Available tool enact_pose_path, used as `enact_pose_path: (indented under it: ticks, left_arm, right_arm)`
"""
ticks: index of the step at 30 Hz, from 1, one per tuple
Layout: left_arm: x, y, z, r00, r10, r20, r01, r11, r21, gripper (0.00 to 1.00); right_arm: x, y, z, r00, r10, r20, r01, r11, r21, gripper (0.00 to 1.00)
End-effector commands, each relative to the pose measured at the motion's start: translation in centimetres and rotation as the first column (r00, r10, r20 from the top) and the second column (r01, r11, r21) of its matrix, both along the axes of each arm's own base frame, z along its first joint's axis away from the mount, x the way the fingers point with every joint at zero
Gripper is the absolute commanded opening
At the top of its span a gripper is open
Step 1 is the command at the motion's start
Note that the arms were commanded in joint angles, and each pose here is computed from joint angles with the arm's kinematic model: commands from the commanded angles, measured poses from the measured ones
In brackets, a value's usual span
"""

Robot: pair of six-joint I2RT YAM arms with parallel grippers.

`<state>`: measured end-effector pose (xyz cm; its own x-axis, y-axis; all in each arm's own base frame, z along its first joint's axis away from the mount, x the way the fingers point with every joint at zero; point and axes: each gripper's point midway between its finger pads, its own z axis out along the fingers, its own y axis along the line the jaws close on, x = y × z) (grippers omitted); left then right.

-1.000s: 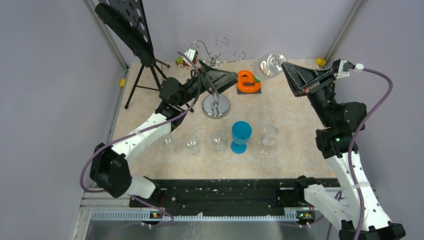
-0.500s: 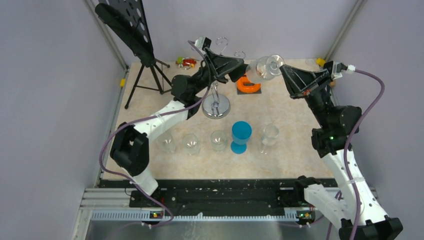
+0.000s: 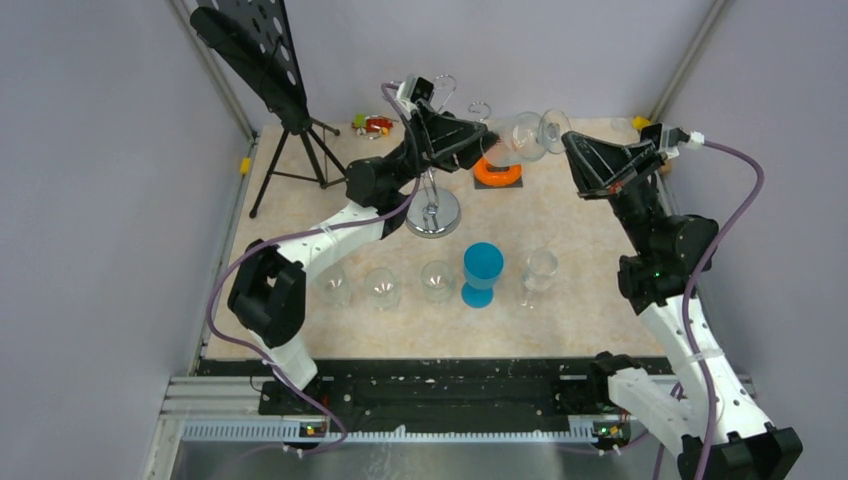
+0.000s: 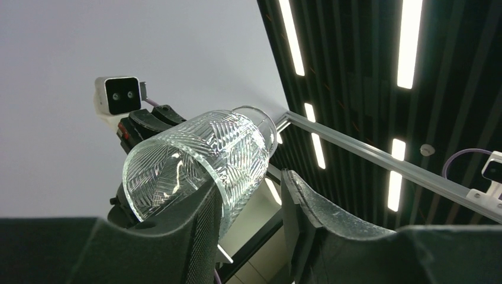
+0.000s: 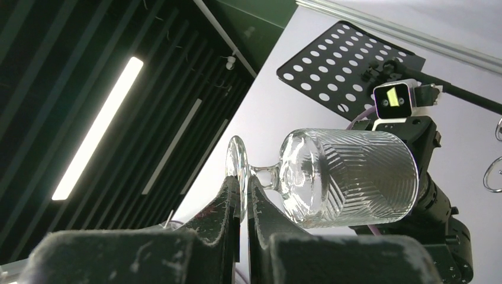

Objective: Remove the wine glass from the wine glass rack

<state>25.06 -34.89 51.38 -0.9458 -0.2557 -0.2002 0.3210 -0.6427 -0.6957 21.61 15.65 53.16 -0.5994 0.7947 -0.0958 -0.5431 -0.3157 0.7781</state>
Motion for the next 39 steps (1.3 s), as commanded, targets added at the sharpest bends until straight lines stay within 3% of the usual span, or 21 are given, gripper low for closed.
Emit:
enact_pose_path:
  ticks: [1, 13, 18, 20, 26, 29, 33, 39]
  left_arm:
    - [-4.9, 2.7, 4.1, 0.985, -0.061, 0.164, 0.082, 0.989, -0.121, 0.42]
    - [-5.8, 1.9, 4.5, 0.973, -0.097, 0.211, 0.111, 0.992, -0.055, 0.25]
    - [-5.8, 1.2, 4.1, 0.969, -0.100, 0.224, 0.102, 0.995, 0.001, 0.00]
    - [-5.7, 0.9, 3.9, 0.969, -0.086, 0.233, 0.084, 0.996, 0.018, 0.00]
    - [-4.3, -0.2, 3.3, 0.968, 0.019, 0.250, -0.046, 0.994, 0.102, 0.00]
    - [-2.6, -1.3, 2.7, 0.953, 0.128, 0.276, -0.190, 0.959, 0.209, 0.00]
    - [-0.5, -1.8, 1.4, 0.891, 0.288, 0.350, -0.403, 0.857, 0.321, 0.00]
    - [-0.2, -4.4, -1.2, 0.801, 0.324, 0.503, -0.557, 0.712, 0.428, 0.00]
  right_arm:
    - [-0.3, -0.8, 0.9, 0.998, -0.023, 0.052, 0.020, 0.999, 0.045, 0.00]
    - [0.5, -0.7, 0.0, 1.000, -0.024, 0.016, 0.023, 0.999, 0.042, 0.00]
    - [0.9, -0.6, -0.5, 0.999, -0.033, -0.002, 0.033, 0.999, 0.028, 0.00]
    - [1.3, -0.6, -1.0, 0.998, -0.055, -0.018, 0.056, 0.998, 0.015, 0.01]
    - [2.4, -2.6, -2.3, 0.957, -0.284, -0.056, 0.279, 0.957, -0.082, 0.53]
    - [3.1, -4.3, -3.1, 0.886, -0.462, -0.050, 0.443, 0.873, -0.205, 0.56]
    - [3.1, -8.0, -3.8, 0.722, -0.692, 0.000, 0.641, 0.669, -0.376, 0.56]
    - [1.4, -12.8, -5.6, 0.511, -0.858, 0.053, 0.751, 0.416, -0.512, 0.56]
